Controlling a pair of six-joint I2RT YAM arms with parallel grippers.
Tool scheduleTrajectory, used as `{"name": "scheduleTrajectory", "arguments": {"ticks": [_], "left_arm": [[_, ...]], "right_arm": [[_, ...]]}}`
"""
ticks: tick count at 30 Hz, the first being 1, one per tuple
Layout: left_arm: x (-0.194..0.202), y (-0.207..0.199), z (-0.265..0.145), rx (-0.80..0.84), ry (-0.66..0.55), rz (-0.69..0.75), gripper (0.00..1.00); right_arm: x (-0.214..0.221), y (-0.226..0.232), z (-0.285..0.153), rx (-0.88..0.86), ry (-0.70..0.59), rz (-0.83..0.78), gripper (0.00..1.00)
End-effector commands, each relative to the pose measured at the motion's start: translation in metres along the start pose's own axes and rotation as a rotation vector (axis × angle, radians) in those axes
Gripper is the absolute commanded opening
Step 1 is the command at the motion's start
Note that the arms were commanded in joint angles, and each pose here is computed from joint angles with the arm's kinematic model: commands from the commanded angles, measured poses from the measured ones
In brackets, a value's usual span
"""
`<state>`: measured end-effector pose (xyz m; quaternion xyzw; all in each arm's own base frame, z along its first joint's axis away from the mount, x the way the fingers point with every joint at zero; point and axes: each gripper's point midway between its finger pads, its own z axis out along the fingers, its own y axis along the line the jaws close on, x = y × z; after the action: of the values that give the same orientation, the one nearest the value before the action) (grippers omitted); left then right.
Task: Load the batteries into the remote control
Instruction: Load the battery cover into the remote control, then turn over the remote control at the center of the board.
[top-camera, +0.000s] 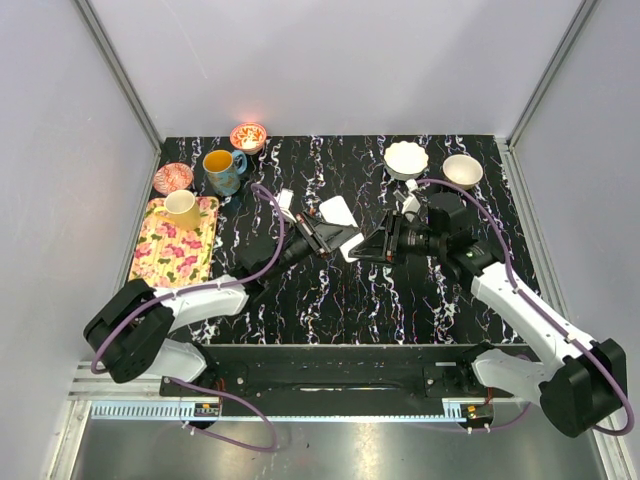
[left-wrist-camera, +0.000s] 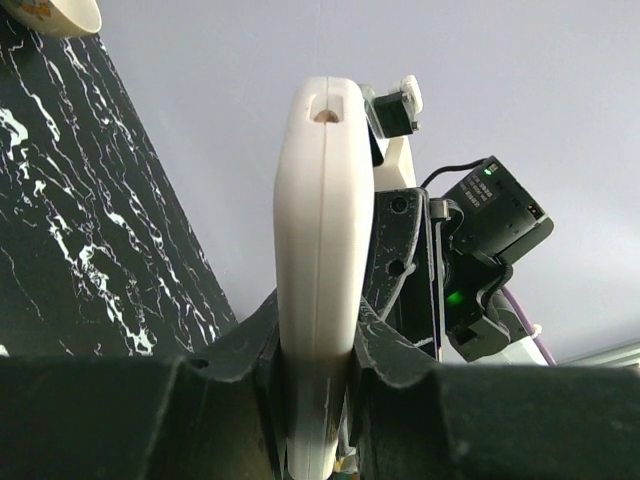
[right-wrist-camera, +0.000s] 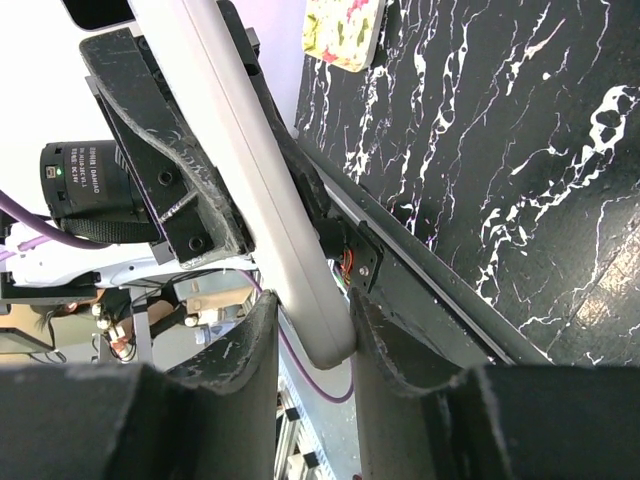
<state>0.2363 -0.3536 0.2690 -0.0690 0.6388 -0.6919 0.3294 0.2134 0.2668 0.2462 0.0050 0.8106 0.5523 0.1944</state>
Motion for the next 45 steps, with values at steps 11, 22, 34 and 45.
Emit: {"name": "scheduleTrajectory", "arguments": {"ticks": [11,22,34,45], "left_arm": [[0.096,-0.054,-0.04,0.197,0.48,-0.009,0.0],[0.085,-0.047,-0.046,0.189,0.462,0.008,0.0],[0.052,-0.031,-0.046,0.199,0.348,-0.075,0.54],[-0.04,0.004,-0.065,0.044,-0.004,0.001,0.99]], "right_arm": [[-0.052,0.045,0.001,-0.121,-0.179,-0.266,0.45],[-0.041,0.047,-0.007,-0.115,-0.135,-0.325,0.44],[-0.02,0.048,-0.016,-0.149,-0.085,-0.341,0.0],[-0.061,-0.055,-0.06,0.588,-0.239,-0.321,0.0]]}}
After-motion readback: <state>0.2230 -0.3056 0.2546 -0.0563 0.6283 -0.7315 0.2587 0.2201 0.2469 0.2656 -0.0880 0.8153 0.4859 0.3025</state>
